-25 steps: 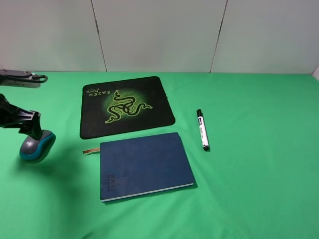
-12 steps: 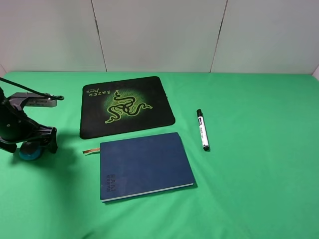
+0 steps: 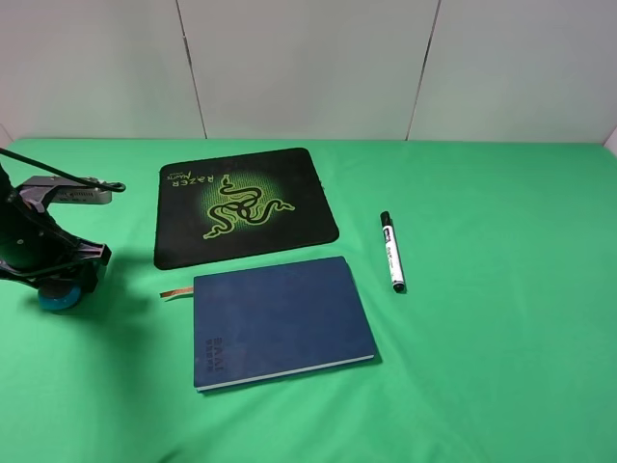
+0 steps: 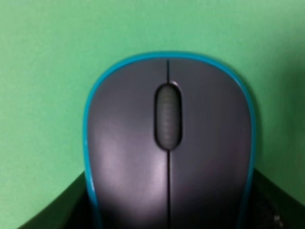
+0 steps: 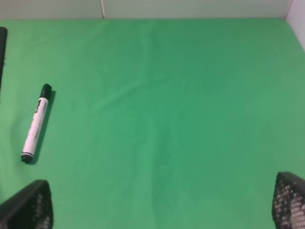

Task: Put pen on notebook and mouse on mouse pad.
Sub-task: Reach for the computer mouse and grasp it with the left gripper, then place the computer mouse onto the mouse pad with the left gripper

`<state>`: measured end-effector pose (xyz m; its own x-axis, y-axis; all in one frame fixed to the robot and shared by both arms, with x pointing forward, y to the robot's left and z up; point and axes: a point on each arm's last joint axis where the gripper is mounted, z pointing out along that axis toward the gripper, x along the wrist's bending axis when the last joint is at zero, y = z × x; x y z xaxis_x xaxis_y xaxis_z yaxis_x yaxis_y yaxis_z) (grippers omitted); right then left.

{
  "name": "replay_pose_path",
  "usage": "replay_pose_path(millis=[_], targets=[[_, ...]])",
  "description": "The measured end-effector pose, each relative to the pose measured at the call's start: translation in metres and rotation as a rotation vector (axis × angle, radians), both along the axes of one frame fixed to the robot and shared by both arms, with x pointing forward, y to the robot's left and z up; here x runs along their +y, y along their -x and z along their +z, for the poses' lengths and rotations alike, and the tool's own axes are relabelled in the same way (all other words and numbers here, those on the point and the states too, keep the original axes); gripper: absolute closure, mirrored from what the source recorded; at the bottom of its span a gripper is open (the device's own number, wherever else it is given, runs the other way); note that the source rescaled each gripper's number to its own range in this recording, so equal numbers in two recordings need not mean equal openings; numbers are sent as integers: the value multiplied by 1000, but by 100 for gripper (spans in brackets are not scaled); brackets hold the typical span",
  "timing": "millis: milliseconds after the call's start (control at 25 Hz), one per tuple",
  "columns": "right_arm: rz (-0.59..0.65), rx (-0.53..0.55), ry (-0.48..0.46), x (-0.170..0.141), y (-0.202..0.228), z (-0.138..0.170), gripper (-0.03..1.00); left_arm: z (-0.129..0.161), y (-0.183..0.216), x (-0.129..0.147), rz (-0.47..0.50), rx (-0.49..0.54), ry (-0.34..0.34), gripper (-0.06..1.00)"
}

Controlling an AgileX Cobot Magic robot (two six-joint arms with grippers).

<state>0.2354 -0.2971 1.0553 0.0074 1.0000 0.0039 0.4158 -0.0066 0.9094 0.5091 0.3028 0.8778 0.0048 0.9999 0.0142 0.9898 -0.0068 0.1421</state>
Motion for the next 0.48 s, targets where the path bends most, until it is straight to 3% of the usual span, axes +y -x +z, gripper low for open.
replay_pose_path(millis=[480], targets=[[0,0,0,0,0,0,-3,3,-2,0,0,-20,0,92]])
